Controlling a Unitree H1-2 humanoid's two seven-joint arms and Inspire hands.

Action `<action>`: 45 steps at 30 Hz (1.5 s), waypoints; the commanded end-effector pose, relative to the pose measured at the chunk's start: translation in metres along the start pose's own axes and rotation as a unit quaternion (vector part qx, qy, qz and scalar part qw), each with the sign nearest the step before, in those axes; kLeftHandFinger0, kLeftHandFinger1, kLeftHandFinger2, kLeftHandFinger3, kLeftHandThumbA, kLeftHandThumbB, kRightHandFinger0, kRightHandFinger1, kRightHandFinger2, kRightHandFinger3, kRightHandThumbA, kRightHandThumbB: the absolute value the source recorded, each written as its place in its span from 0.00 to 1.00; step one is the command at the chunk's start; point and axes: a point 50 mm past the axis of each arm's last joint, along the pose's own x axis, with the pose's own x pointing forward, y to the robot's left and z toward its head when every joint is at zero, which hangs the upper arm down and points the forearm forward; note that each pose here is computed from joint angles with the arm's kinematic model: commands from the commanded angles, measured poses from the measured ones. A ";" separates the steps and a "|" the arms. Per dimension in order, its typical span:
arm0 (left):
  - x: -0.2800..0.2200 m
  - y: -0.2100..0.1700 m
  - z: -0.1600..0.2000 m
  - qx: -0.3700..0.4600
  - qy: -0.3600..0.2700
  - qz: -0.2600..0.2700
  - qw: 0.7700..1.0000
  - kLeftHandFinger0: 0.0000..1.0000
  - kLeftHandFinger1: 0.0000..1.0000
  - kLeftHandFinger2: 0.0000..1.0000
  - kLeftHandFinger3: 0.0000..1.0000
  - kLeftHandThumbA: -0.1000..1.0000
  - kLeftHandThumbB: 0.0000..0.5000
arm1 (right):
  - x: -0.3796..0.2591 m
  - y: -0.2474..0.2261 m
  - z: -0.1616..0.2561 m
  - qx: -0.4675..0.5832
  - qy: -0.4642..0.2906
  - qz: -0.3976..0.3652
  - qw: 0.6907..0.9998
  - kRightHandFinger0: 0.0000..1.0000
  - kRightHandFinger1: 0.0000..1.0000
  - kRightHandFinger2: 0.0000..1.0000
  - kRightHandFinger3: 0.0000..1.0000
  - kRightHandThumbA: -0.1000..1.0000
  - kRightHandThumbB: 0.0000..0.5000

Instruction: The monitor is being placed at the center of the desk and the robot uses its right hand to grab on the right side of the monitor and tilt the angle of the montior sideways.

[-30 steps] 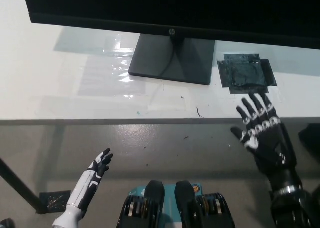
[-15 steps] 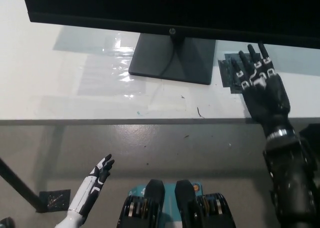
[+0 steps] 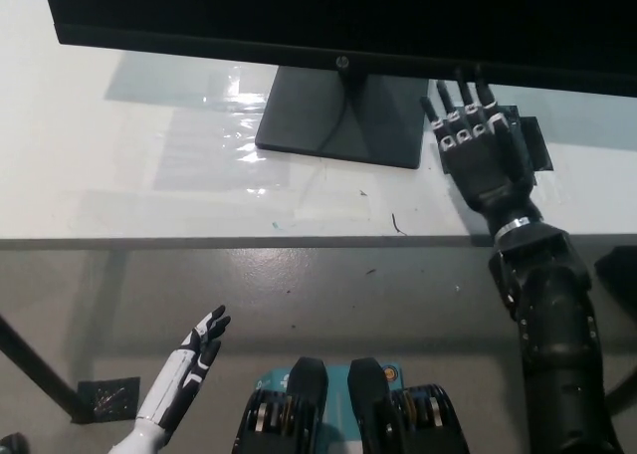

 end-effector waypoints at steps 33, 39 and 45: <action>0.002 0.008 0.009 0.020 -0.035 0.007 0.999 1.00 1.00 1.00 1.00 1.00 0.43 | 0.071 0.034 0.031 -0.016 -0.019 0.008 1.000 1.00 1.00 1.00 1.00 1.00 0.68; 0.000 0.008 0.008 0.019 -0.032 0.009 0.999 1.00 1.00 1.00 1.00 1.00 0.43 | 0.082 0.046 0.041 -0.021 -0.021 0.000 1.000 1.00 1.00 1.00 1.00 1.00 0.66; 0.000 0.007 0.007 0.018 -0.031 0.008 0.999 1.00 1.00 1.00 1.00 1.00 0.43 | 0.086 0.043 0.041 -0.031 -0.022 -0.022 0.999 1.00 1.00 1.00 1.00 1.00 0.66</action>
